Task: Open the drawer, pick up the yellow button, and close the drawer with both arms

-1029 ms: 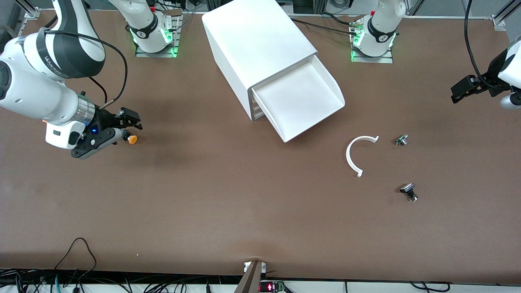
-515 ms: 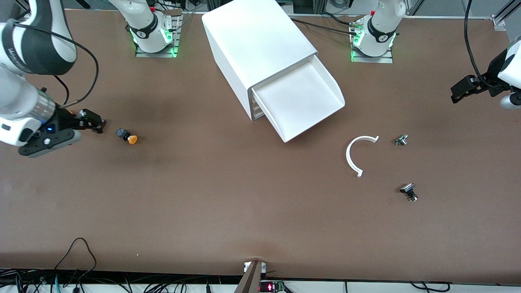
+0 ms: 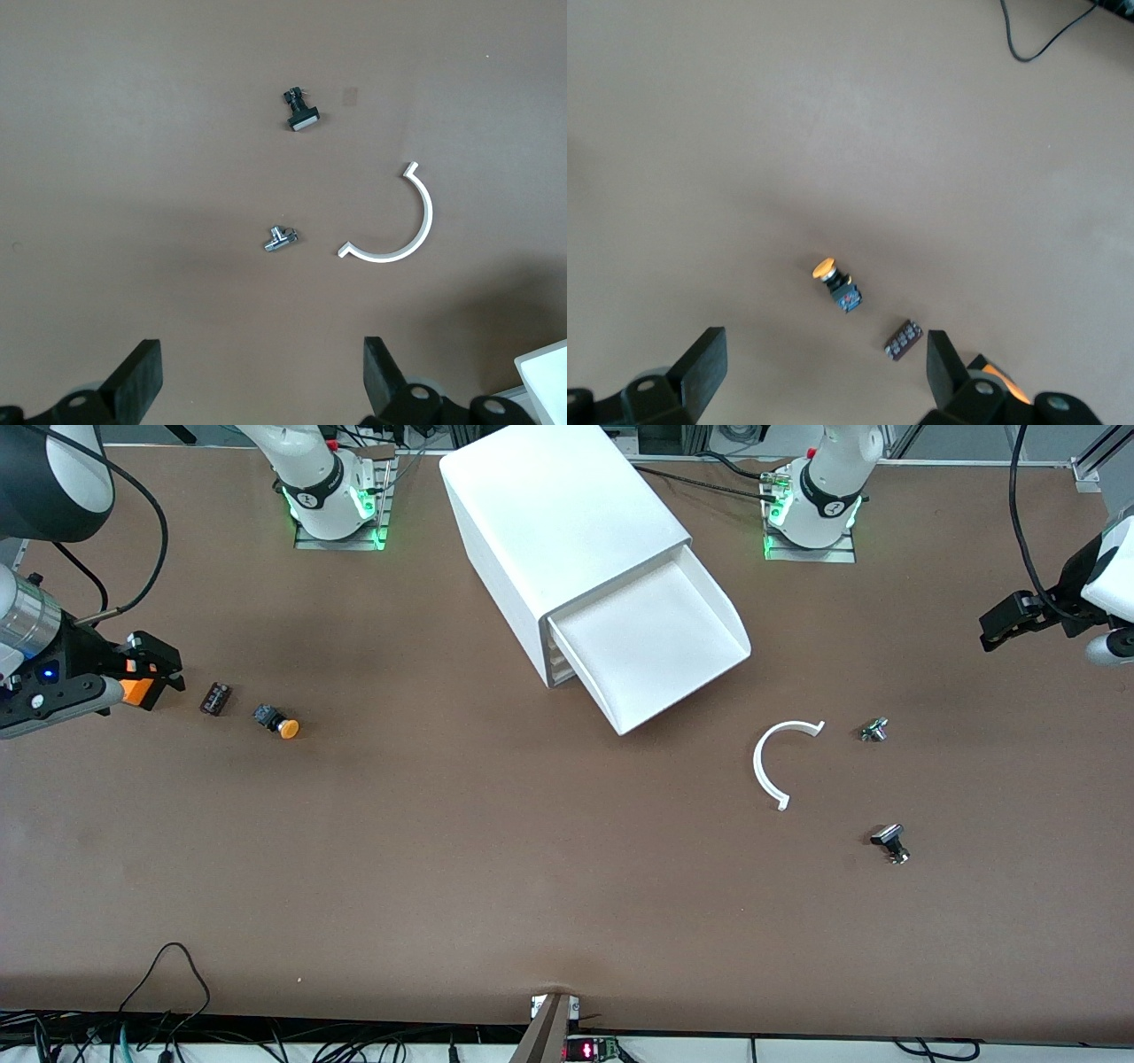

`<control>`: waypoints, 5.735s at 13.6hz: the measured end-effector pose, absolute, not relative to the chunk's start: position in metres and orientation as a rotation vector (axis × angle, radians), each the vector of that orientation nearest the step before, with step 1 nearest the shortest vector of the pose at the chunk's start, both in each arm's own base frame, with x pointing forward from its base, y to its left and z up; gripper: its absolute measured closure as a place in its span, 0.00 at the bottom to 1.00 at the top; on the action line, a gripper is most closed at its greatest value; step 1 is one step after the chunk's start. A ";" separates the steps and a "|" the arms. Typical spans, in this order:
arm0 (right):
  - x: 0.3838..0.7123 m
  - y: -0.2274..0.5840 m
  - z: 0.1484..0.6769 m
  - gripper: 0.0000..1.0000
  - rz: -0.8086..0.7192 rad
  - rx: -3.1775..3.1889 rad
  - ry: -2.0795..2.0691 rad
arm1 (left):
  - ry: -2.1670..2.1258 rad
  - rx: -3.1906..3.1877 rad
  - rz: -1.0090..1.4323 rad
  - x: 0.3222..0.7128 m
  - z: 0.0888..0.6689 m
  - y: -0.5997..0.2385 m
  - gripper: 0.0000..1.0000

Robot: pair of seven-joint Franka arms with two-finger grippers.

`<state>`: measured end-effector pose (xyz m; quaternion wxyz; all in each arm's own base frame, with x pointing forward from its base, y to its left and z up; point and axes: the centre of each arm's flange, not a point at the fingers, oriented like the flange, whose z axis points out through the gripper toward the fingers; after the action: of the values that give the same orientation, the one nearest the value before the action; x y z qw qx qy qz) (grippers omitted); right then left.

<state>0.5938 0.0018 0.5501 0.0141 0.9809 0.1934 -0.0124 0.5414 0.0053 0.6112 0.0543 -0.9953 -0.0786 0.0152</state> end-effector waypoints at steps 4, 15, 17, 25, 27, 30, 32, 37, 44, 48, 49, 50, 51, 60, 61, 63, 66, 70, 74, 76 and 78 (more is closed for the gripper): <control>0.592 0.001 0.576 0.00 -0.035 3.055 0.593 | -0.239 -3.023 0.047 0.542 0.611 0.005 0.00; 0.592 -0.005 0.569 0.00 -0.099 3.072 0.535 | -0.239 -3.024 0.046 0.542 0.611 0.005 0.00; 0.591 -0.005 0.571 0.00 -0.099 3.079 0.493 | -0.239 -3.024 0.045 0.542 0.611 0.005 0.00; 0.587 -0.040 0.588 0.00 -0.055 3.127 0.337 | -0.239 -3.024 0.046 0.542 0.611 0.005 0.00; 0.581 -0.039 0.595 0.00 -0.071 3.128 0.337 | -0.239 -3.024 0.046 0.542 0.611 0.005 0.00; 0.573 -0.042 0.607 0.00 -0.051 3.126 0.326 | -0.239 -3.024 0.046 0.542 0.611 0.005 0.00; 0.571 -0.051 0.610 0.00 -0.047 3.127 0.302 | -0.239 -3.024 0.046 0.542 0.611 0.006 0.00; 0.571 -0.053 0.606 0.00 -0.062 3.129 0.296 | -0.240 -3.024 0.047 0.542 0.611 0.006 0.00; 0.568 -0.056 0.587 0.00 -0.010 3.126 0.284 | -0.240 -3.024 0.047 0.542 0.611 0.006 0.00; 0.558 -0.061 0.578 0.00 -0.005 3.129 0.268 | -0.240 -3.024 0.046 0.542 0.611 0.006 0.00; 0.556 -0.064 0.578 0.00 -0.005 3.133 0.267 | -0.240 -3.024 0.046 0.542 0.611 0.006 0.00; 0.556 -0.065 0.578 0.00 -0.004 3.134 0.280 | -0.240 -3.024 0.045 0.542 0.611 0.006 0.00; 0.555 -0.066 0.578 0.00 -0.007 3.133 0.299 | -0.240 -3.024 0.045 0.542 0.612 0.006 0.00; 0.552 -0.057 0.577 0.00 -0.103 3.143 0.341 | -0.240 -3.024 0.045 0.542 0.612 0.006 0.00; 0.553 -0.054 0.577 0.00 -0.108 3.142 0.349 | -0.241 -3.024 0.045 0.542 0.612 0.006 0.00; 0.554 -0.049 0.575 0.00 -0.114 3.142 0.362 | -0.241 -3.024 0.045 0.542 0.612 0.006 0.00; 0.554 -0.049 0.575 0.00 -0.113 3.142 0.363 | -0.241 -3.024 0.045 0.542 0.612 0.006 0.00; 0.555 -0.049 0.582 0.00 -0.091 3.140 0.363 | -0.240 -3.024 0.045 0.542 0.612 0.006 0.00; 0.556 -0.049 0.587 0.00 -0.074 3.138 0.363 | -0.237 -3.025 0.043 0.542 0.612 0.005 0.00; 0.556 -0.049 0.588 0.00 -0.071 3.137 0.363 | -0.236 -3.025 0.043 0.542 0.612 0.004 0.00; 0.556 -0.049 0.589 0.00 -0.074 3.138 0.365 | -0.227 -3.026 0.044 0.543 0.611 0.001 0.00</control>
<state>0.5560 -0.0486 0.5889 -0.0090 0.9930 0.1154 -0.0236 0.5428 0.0013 0.6113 0.0532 -0.9957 -0.0747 0.0145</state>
